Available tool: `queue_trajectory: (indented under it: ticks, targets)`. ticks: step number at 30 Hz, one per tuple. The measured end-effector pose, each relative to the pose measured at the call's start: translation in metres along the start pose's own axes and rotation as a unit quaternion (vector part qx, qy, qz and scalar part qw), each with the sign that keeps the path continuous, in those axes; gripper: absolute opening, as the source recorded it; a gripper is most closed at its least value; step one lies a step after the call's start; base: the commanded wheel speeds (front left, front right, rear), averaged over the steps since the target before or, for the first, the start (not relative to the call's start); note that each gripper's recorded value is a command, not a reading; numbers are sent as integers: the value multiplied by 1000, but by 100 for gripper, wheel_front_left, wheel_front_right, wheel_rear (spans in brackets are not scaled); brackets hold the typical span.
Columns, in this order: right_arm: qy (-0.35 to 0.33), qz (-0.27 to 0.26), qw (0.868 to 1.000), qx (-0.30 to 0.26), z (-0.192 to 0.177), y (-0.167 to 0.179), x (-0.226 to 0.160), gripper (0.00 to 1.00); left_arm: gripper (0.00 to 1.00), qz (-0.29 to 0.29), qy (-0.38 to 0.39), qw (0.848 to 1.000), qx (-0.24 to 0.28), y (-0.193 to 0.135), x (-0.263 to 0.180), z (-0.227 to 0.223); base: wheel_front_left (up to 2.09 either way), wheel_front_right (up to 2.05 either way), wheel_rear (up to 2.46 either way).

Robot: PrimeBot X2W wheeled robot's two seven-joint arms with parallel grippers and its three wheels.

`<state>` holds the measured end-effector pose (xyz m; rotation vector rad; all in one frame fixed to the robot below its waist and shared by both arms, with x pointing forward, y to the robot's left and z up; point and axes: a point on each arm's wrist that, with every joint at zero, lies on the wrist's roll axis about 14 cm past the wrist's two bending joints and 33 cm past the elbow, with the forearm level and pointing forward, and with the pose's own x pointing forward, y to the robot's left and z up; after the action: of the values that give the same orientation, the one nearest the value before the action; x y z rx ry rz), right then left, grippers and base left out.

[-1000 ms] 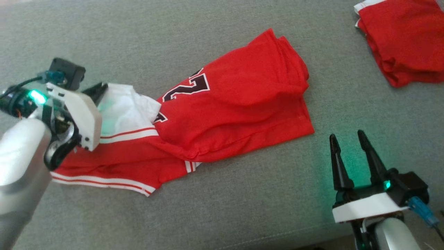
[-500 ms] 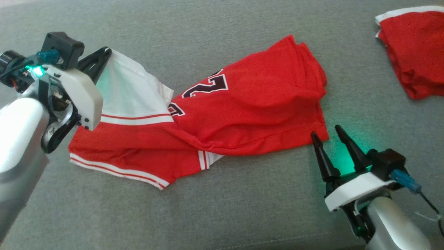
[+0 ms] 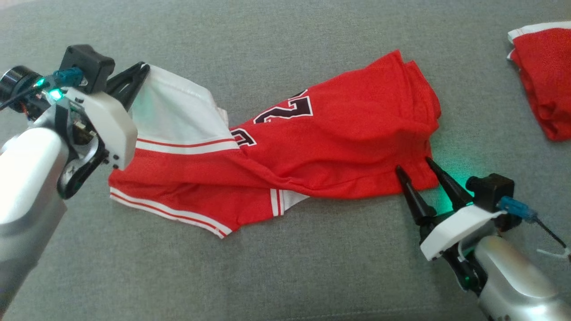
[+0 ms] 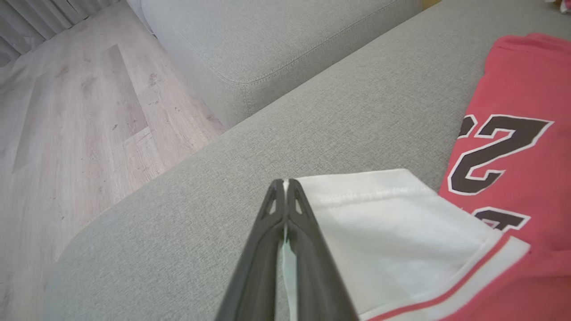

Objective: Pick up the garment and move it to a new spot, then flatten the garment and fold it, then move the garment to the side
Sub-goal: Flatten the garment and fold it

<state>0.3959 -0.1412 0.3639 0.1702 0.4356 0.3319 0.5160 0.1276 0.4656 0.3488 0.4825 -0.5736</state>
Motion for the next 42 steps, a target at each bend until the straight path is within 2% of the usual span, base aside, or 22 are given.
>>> queue_trajectory:
  ticks: [6,7,8,9,10,12,13,14,16,19,23,26,30,31,34,39,40,42]
  targets:
    - [11,10,1000,3,-1,1,-2,100,0,8,-10,1000,0,3,-9,6,0,0,0]
    - [13,12,1000,5,-2,3,-2,91,0,9,-11,1000,0,4,-10,7,0,0,0]
    - [14,14,1000,7,-3,4,-3,78,0,10,-13,1000,0,4,-11,7,0,0,0]
    - [16,15,1000,9,-4,4,-3,78,0,10,-15,1000,0,4,-12,8,0,0,0]
    - [19,15,1000,7,-5,3,-3,64,0,11,-15,1000,0,5,-13,7,0,0,0]
    - [22,16,1000,1,-3,0,-3,18,0,13,-17,1000,-1,5,-14,7,0,0,0]
    - [20,17,1000,-1,-2,0,-2,3,0,15,-20,1000,-1,6,-15,8,0,0,0]
    - [20,18,1000,-2,0,1,-1,0,0,18,-24,1000,-2,6,-16,9,0,0,0]
    - [16,19,1000,-2,3,1,-2,0,0,20,-34,999,-1,7,-19,13,0,0,0]
    - [-14,14,1000,-12,26,-6,-6,0,0,26,-77,997,6,8,-29,32,0,0,0]
    - [-89,3,996,-19,78,-16,-15,0,0,34,-153,987,29,8,-52,70,0,0,0]
    - [-162,-2,986,-30,129,-22,-31,0,0,45,-206,976,55,11,-77,98,0,0,0]
    - [-256,-3,964,-72,198,-24,-67,0,0,64,-280,954,84,9,-121,137,0,0,0]
    - [-256,-3,964,-72,198,-24,-67,0,0,64,-280,954,84,9,-121,137,0,0,0]
    - [-318,-2,943,-101,243,-19,-100,0,0,79,-348,929,99,6,-161,174,0,0,0]
    - [-381,-5,915,-132,304,-7,-142,0,0,96,-465,873,111,-2,-235,239,0,0,0]
    - [-385,-6,911,-145,315,-6,-145,0,0,96,-478,865,118,-4,-244,249,0,0,0]
    - [-391,-11,906,-164,336,-4,-147,0,0,97,-485,859,130,-4,-252,262,0,0,0]
